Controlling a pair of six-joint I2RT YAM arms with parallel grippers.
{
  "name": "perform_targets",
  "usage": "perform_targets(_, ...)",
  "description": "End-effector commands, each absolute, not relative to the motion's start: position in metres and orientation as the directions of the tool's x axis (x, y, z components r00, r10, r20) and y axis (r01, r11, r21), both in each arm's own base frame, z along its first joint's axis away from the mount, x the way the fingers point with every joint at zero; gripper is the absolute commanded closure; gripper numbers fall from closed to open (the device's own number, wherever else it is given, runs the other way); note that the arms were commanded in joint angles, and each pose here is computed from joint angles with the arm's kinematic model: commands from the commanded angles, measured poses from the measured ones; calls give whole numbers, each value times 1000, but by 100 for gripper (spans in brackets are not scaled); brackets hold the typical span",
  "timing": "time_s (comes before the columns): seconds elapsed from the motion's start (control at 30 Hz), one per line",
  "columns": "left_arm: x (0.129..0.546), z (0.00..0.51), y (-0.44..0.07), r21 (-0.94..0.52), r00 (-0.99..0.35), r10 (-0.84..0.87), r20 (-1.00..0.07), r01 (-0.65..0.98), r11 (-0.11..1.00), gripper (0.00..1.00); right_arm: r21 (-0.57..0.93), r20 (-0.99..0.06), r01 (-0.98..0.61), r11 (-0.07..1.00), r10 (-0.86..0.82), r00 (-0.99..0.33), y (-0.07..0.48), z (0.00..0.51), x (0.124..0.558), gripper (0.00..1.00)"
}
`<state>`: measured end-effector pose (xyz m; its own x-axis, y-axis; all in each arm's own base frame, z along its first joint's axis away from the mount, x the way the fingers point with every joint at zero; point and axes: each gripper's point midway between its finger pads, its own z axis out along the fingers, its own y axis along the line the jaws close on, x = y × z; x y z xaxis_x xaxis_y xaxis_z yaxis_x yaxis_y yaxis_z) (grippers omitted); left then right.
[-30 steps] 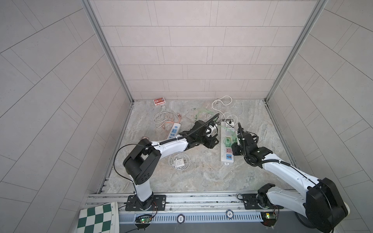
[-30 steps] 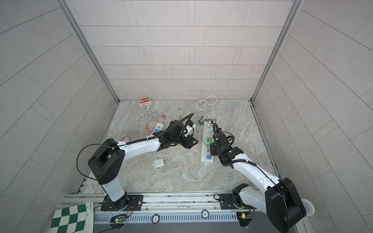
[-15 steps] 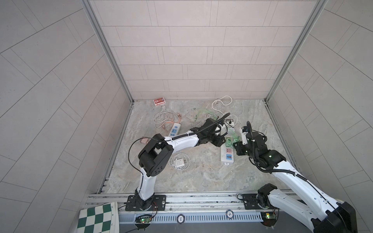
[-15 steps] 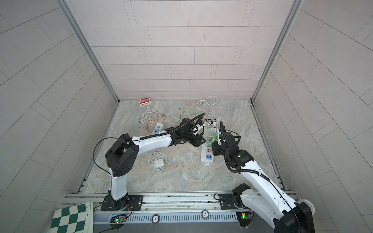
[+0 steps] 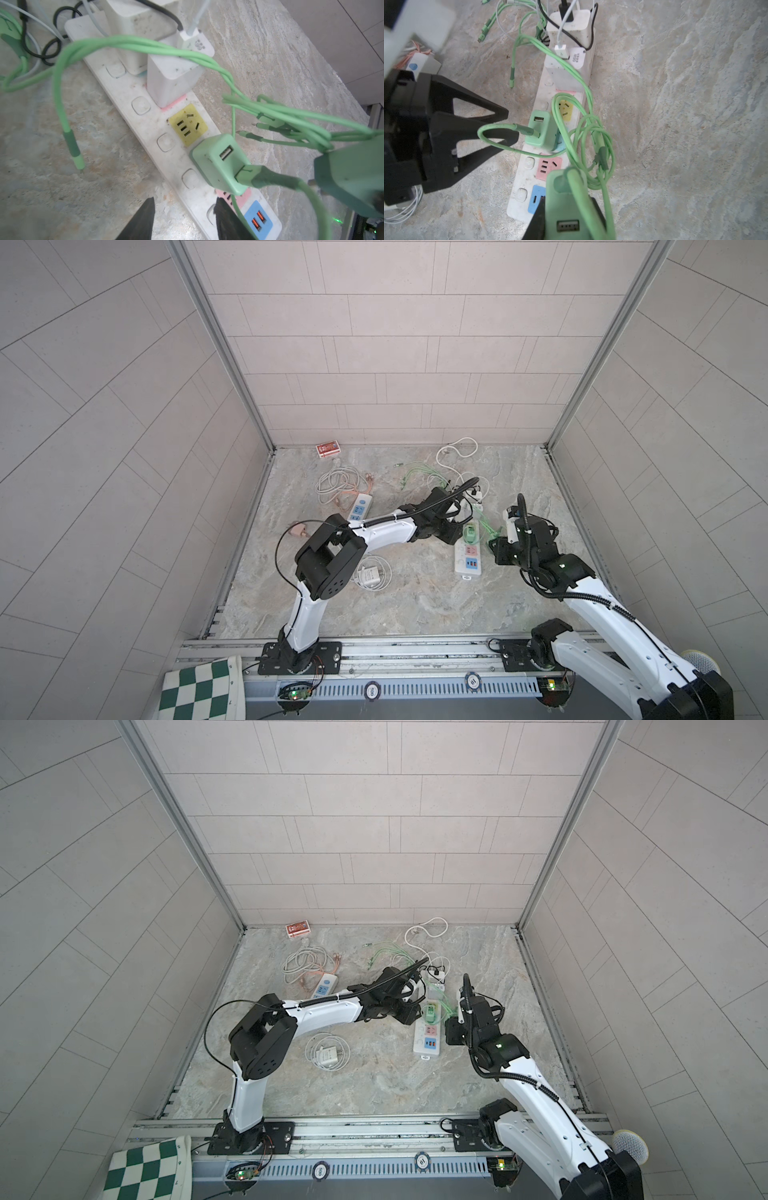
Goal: Insert the plug
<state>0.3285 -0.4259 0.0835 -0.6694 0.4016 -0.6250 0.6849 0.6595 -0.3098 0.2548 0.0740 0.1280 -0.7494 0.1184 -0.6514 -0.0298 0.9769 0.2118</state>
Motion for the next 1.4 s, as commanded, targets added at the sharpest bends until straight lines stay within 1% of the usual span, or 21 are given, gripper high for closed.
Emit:
perform_targets(0.0, 347, 101, -430, -308, -660, 338, -671, 662, 683, 46, 225, -657, -49, 973, 115, -745, 77, 130, 253, 100)
perform_targets(0.3, 365, 115, -451, -344, -660, 298, -690, 660, 668, 46, 240, -646, -57, 969, 116, -755, 79, 122, 249, 100)
perform_targets(0.47, 369, 104, -454, -332, -672, 324, -666, 656, 678, 47, 253, -646, -66, 965, 117, -754, 82, 117, 249, 100)
perform_targets(0.73, 361, 90, -448, -334, -695, 347, -630, 646, 686, 50, 244, -651, -69, 967, 111, -751, 81, 118, 250, 100)
perform_targets(1.07, 356, 91, -447, -354, -693, 344, -634, 655, 668, 49, 245, -651, -66, 967, 114, -751, 81, 118, 253, 100)
perform_targets(1.17, 356, 89, -444, -346, -696, 338, -634, 646, 681, 49, 245, -648, -66, 967, 112, -753, 81, 117, 253, 100)
perform_targets(1.37, 359, 104, -439, -360, -692, 291, -660, 632, 687, 49, 245, -641, -64, 967, 112, -759, 82, 113, 253, 100)
